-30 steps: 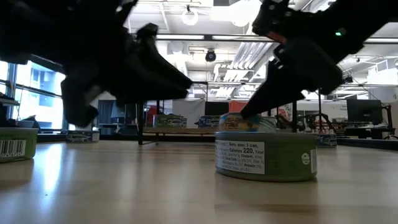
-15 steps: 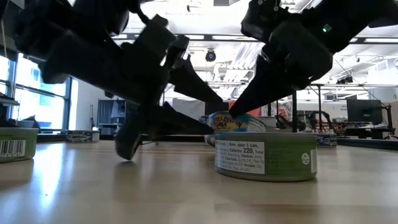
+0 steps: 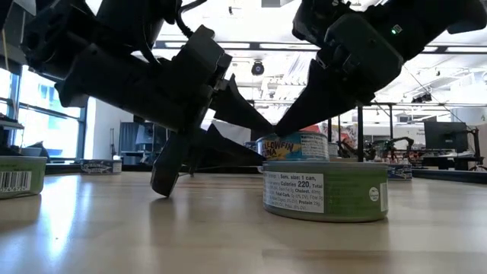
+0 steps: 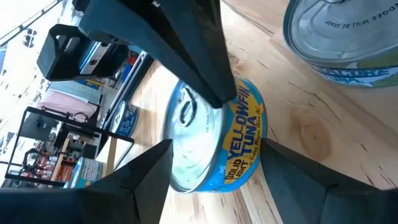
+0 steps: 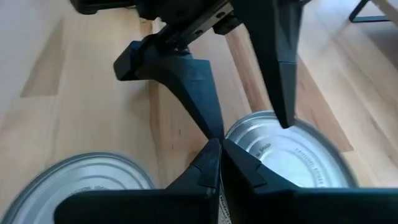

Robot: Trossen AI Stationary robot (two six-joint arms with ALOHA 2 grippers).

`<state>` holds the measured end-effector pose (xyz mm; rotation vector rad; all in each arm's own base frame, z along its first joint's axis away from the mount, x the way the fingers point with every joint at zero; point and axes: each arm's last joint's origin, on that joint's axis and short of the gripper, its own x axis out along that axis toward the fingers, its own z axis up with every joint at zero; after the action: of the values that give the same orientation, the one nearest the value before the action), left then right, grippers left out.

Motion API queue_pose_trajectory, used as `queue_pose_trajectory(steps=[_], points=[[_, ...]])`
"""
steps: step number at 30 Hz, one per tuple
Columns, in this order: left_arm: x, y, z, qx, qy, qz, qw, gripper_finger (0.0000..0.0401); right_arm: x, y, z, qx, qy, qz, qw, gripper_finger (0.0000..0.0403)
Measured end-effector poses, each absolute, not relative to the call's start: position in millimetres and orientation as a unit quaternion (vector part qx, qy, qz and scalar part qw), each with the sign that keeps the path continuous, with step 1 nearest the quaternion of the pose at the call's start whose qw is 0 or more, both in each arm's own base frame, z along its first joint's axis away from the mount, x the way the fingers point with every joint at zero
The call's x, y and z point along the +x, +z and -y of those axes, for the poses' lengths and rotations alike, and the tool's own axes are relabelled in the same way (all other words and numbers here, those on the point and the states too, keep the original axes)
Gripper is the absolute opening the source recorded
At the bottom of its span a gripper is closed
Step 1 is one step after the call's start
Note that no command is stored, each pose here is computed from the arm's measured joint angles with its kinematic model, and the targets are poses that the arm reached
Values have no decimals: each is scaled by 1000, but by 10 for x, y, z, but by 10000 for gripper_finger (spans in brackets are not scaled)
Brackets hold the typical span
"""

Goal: Stack canned seafood by type on shelf
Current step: Stack the yellow-blue tuna can on top of the yellow-blue tuna can on the shelf

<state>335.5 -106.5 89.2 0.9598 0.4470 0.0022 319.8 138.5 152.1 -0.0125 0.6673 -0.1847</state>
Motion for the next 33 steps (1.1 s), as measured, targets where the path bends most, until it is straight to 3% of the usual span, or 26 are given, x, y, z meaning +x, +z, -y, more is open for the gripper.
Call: queue_pose_trajectory(steps=[22, 33], points=[[3284, 868, 1226, 500, -24, -211, 840, 232, 3166, 1593, -1363, 23, -122, -317, 940, 0], [3303, 850, 1155, 450, -18, -220, 865, 232, 3163, 1650, -1431, 21, -96, -302, 948, 0]])
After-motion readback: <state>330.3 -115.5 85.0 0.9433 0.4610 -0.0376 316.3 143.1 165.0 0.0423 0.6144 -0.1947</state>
